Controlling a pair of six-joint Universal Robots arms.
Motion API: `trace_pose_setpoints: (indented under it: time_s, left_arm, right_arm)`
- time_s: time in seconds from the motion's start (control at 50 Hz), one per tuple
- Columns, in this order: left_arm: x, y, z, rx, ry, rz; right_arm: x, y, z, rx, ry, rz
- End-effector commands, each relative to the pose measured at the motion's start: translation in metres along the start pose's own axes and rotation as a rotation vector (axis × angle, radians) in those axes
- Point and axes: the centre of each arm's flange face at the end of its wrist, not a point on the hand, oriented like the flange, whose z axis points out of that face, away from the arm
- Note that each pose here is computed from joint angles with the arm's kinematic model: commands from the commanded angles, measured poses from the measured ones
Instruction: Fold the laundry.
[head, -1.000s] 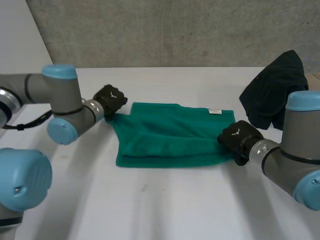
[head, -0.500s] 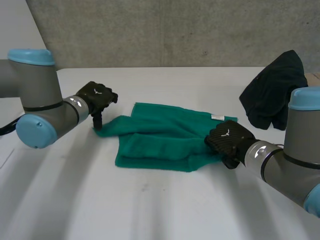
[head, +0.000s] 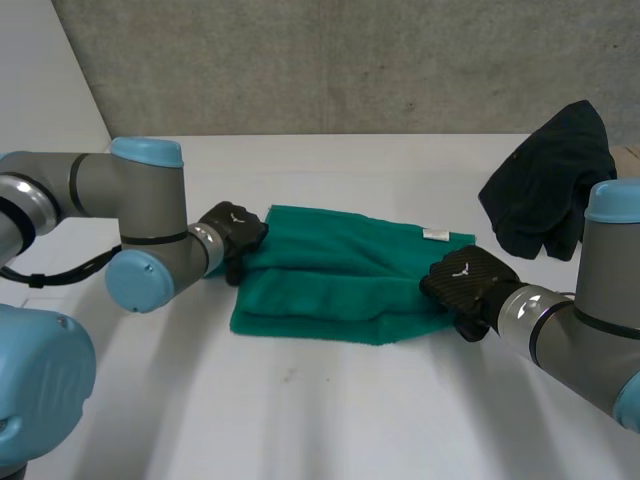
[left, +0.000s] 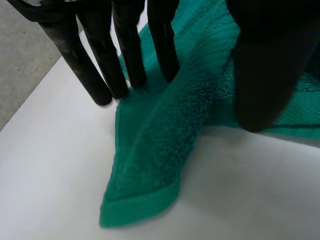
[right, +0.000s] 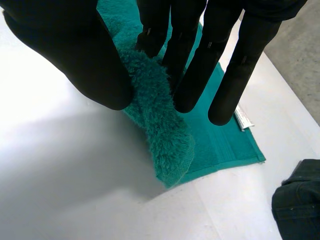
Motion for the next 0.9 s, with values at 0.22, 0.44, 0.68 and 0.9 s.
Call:
trace_pose_setpoints:
  time_s: [0.22,0.44,0.68,0.9]
  left_arm:
    - [-0.067,-0.074,-0.020,0.316,-0.292,-0.031]
    - [-0.099,-0.107,-0.049,0.472,-0.379,-0.021]
    - [-0.113,-0.149,-0.129,0.649,-0.331,-0.063]
    - [-0.102,-0.170,-0.203,0.786,-0.252,-0.065]
  right_arm:
    - [-0.112,-0.019,-0.064,0.052,-0.470,-0.126]
    - [-0.096,-0.060,-0.075,0.097,-0.181,0.244]
    - [-0.001,-0.082,-0.083,0.180,0.002,0.361]
    - [0.031,-0.107,0.027,0.332,0.038,0.306]
